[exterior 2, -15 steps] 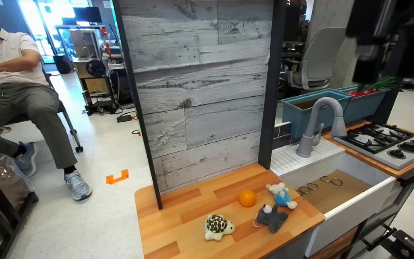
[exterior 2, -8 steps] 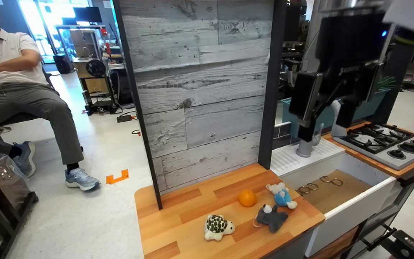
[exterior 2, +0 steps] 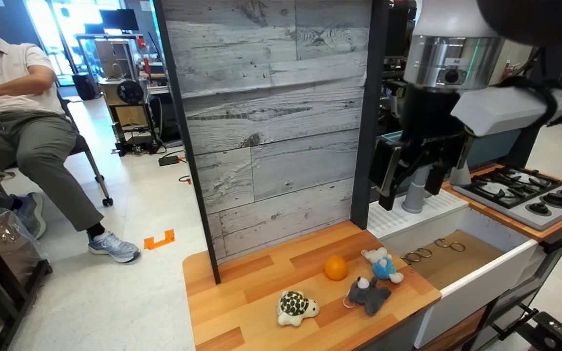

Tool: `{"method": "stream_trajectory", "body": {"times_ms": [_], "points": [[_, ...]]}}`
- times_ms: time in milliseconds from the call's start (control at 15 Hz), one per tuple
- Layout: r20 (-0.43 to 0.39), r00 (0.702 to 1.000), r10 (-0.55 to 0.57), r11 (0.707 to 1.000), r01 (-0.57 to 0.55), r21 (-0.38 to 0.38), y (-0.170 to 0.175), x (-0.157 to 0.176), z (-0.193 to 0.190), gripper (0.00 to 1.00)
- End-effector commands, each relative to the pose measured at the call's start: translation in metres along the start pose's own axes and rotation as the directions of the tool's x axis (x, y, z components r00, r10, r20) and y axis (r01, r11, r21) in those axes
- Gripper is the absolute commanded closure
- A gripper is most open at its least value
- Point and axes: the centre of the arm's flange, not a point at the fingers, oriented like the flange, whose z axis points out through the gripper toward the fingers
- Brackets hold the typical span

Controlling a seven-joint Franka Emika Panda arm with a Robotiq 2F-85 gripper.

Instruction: Move the orange ball slightly to the left

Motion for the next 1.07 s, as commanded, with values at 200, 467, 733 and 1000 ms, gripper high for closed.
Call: {"method": "stream_trajectory", "body": {"times_ms": [200, 467, 733, 1000], "points": [[0.020, 0.998, -0.057, 0.998, 0.058, -0.037, -0.026, 0.031, 0.043, 0.00], [0.046, 0.993, -0.106, 0.994, 0.108, -0.033, -0.050, 0.038, 0.064, 0.00], [0.099, 0.986, -0.131, 0.990, 0.136, -0.041, -0.065, 0.049, 0.087, 0.00], [0.167, 0.974, -0.155, 0.985, 0.166, -0.056, -0.076, 0.057, 0.110, 0.00]]}}
